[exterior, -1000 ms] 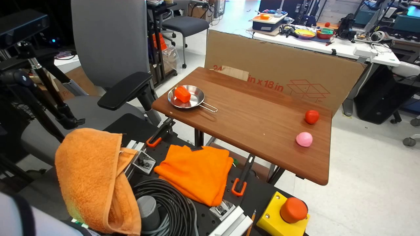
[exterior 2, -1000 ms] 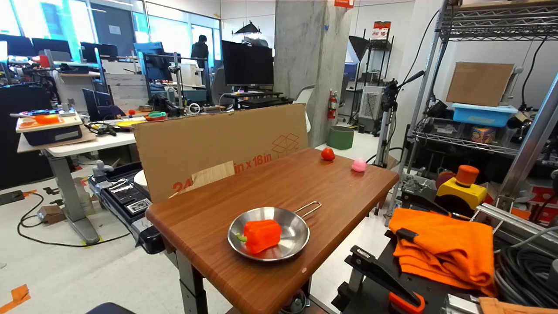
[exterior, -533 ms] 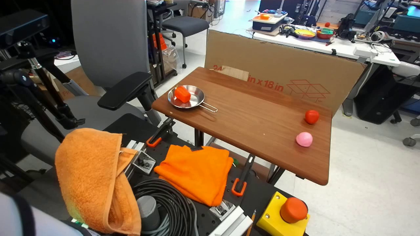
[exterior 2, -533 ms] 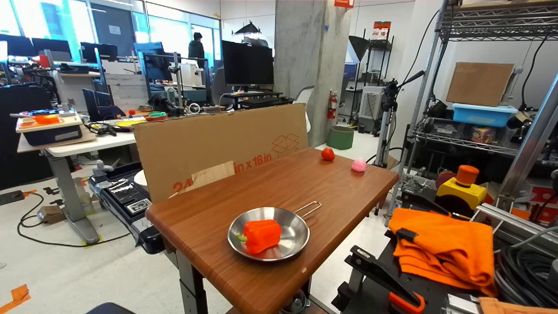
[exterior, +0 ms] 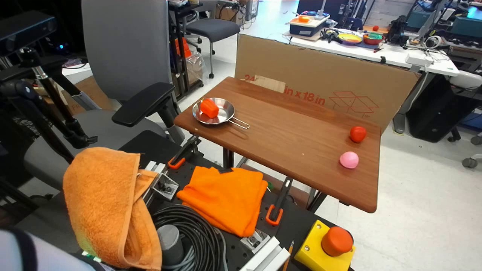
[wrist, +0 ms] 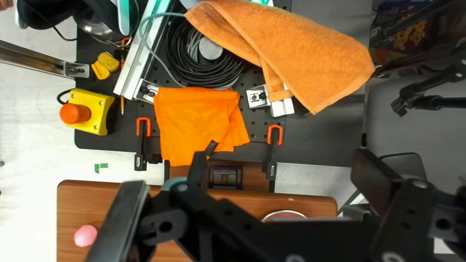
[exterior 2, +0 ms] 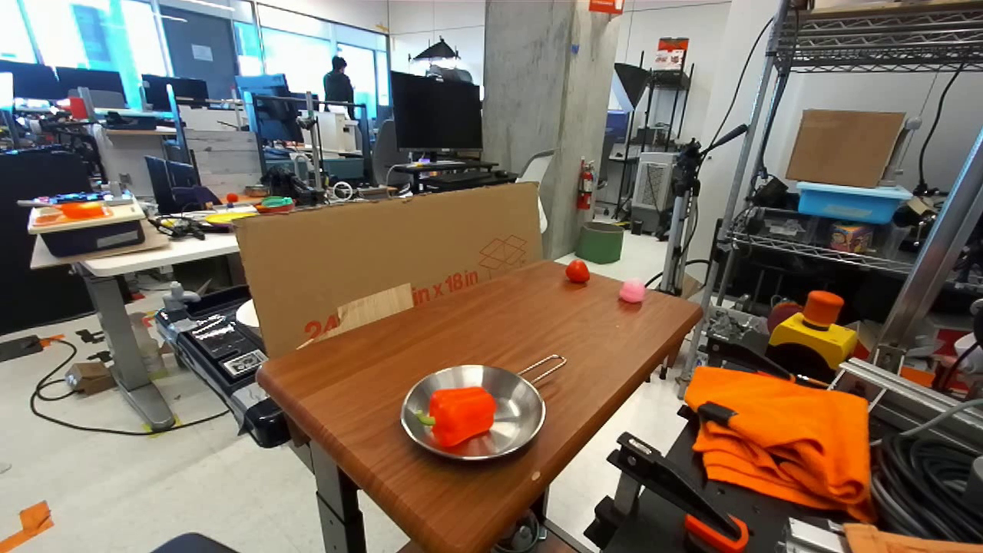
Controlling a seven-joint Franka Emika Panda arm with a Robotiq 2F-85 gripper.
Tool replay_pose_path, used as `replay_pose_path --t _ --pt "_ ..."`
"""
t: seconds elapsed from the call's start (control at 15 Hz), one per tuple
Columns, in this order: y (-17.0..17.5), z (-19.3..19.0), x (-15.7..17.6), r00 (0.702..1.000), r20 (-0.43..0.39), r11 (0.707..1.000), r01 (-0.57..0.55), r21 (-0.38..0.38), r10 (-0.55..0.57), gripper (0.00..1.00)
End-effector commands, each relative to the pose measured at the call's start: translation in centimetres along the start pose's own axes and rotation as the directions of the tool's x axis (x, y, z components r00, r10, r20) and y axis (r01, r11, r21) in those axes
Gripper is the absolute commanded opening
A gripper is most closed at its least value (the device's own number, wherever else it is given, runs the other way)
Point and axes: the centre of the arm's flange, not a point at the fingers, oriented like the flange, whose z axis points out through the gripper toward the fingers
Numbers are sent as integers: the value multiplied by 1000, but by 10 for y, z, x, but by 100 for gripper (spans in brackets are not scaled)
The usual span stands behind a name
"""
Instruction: Remove the pepper from the pan and put it on the table
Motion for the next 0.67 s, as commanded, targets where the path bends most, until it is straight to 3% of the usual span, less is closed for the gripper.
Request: replay_pose_path --t 0.0,0.33,0.6 --pt "22 10 27 999 33 999 -39 -23 39 100" --pt "29 29 44 992 76 995 103 17 -104 100" --pt "27 38 56 974 -8 973 225 -46 -225 100"
